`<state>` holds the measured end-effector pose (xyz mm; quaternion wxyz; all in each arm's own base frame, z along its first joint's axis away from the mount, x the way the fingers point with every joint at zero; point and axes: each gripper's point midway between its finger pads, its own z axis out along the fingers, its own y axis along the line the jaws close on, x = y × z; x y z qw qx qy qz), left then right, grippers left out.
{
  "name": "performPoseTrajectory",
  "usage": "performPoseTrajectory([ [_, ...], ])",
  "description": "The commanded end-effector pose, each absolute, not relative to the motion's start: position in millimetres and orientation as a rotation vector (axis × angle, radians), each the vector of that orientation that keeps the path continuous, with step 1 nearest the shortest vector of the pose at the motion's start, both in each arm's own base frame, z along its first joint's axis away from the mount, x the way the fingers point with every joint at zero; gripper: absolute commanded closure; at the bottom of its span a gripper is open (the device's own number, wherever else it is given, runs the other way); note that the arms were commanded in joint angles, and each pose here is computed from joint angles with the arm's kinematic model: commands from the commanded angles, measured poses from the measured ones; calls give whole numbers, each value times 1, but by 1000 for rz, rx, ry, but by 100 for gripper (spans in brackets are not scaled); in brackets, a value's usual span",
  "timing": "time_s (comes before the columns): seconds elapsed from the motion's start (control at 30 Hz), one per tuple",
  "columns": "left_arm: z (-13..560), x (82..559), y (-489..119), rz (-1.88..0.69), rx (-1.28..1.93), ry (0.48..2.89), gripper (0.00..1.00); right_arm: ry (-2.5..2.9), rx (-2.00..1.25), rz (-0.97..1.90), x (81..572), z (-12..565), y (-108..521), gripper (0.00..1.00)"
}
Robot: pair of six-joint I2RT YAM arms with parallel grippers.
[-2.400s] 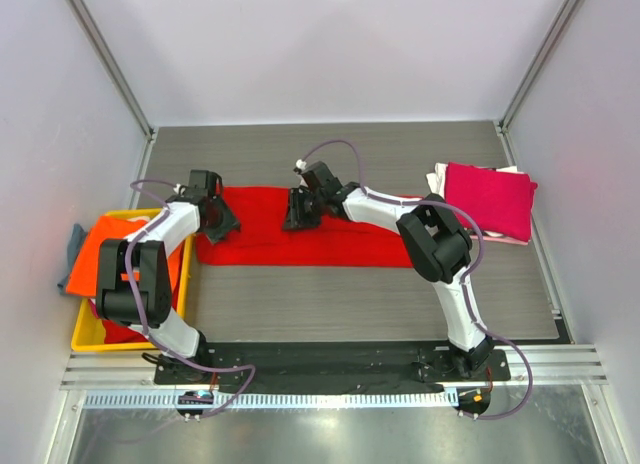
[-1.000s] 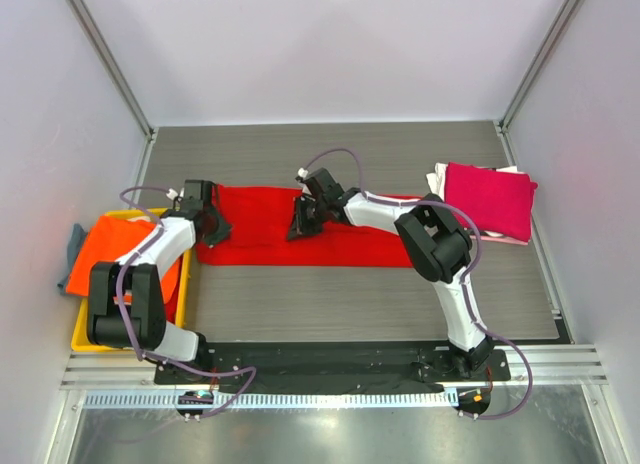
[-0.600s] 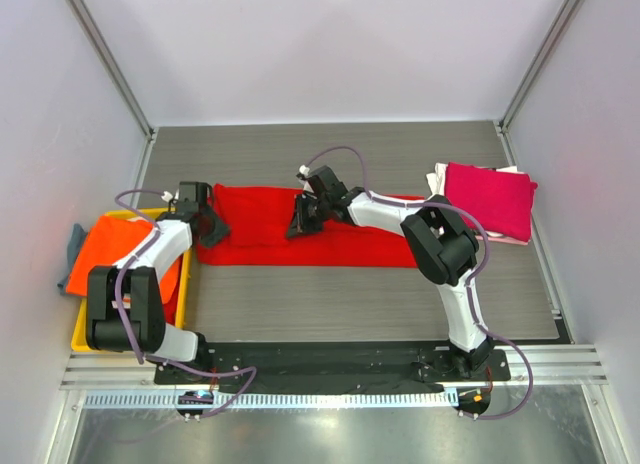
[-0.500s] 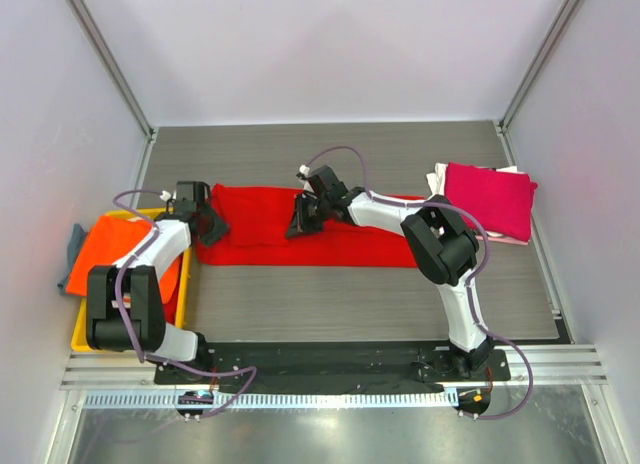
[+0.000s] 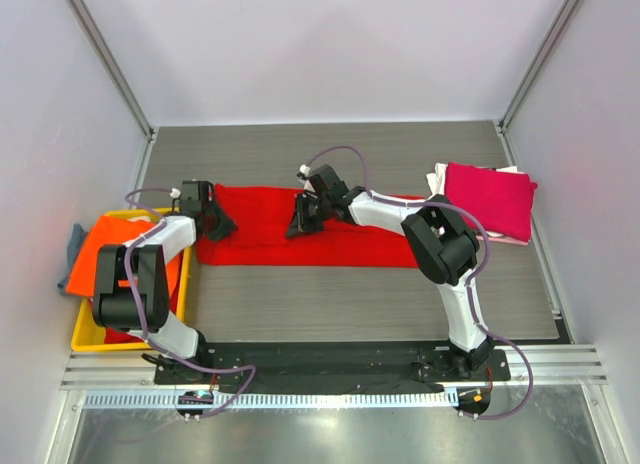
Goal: Fold and stack the t-shirts
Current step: Fold the tshirt
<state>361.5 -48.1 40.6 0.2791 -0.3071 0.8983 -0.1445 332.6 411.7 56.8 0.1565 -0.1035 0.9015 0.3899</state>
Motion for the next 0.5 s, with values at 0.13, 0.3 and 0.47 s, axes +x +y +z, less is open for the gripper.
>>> performPoseTrajectory([
  [0.13,45,370,-50,-423,-788,2364,95,2505,-300,1181,342,83,419,99],
  [0.3,53,363,-46,-405,-784,2340,100,2514,-288,1181,342,81,418,99],
  [0.47,61,351,-47,-414,-788,2333,100,2530,-251,1212,342,83,414,99],
])
